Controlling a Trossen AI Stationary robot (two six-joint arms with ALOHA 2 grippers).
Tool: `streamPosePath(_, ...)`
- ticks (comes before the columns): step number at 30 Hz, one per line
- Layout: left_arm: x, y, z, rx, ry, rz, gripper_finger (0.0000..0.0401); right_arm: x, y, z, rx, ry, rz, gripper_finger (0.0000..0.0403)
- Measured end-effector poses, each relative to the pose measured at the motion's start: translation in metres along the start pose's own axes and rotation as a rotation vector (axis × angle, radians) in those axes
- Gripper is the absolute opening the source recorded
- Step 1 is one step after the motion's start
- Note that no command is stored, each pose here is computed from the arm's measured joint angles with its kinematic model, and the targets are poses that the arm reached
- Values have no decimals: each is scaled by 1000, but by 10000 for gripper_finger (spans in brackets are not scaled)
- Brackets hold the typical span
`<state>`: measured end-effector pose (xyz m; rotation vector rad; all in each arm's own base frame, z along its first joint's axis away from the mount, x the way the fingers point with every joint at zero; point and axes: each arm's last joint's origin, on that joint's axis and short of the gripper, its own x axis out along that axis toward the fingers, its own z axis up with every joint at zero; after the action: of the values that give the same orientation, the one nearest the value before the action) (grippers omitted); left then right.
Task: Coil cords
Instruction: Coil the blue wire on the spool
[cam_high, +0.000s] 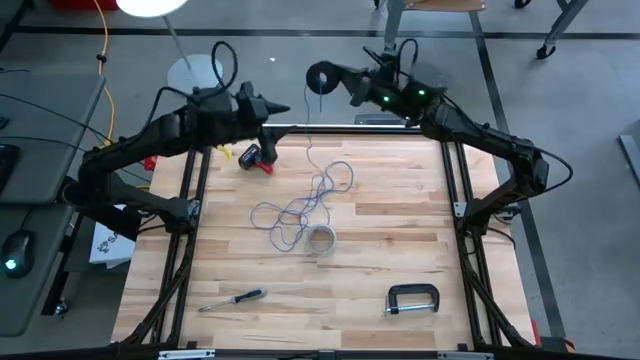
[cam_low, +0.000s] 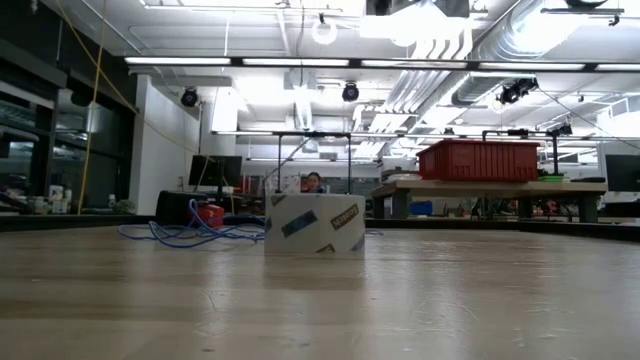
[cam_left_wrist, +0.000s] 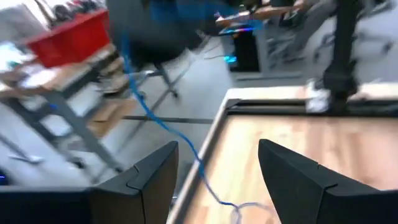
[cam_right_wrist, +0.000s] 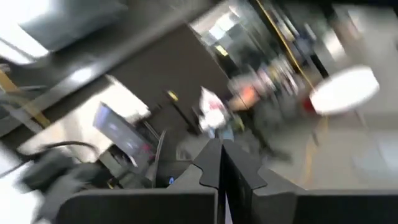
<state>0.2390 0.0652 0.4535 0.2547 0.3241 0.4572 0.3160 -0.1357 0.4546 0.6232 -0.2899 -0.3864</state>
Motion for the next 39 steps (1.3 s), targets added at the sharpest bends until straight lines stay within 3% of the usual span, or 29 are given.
streamPosePath(3, -3, -5, 2, 94, 14, 55, 216, 3, -14, -7, 108, 75, -83, 0)
streamPosePath(6, -1, -8, 1, 121, 35, 102, 216, 6, -14, -7, 112, 70, -49, 0)
streamPosePath(14, 22, 0, -27, -210, 42, 61, 216, 7, -7, 0, 61, 3, 50, 0)
streamPosePath(20, 38, 3, -34, -411, -143, -12, 216, 7, -6, 0, 49, 20, 72, 0)
streamPosePath(25, 48, 9, -44, -452, -100, 29, 216, 7, -6, 0, 48, 26, 80, 0)
streamPosePath(32, 62, 14, -52, -538, -72, -24, 211, 7, -5, 0, 33, 33, 90, 0)
streamPosePath(39, 75, 5, -57, -534, -38, -109, 174, 7, -5, 0, 33, 29, 94, 0)
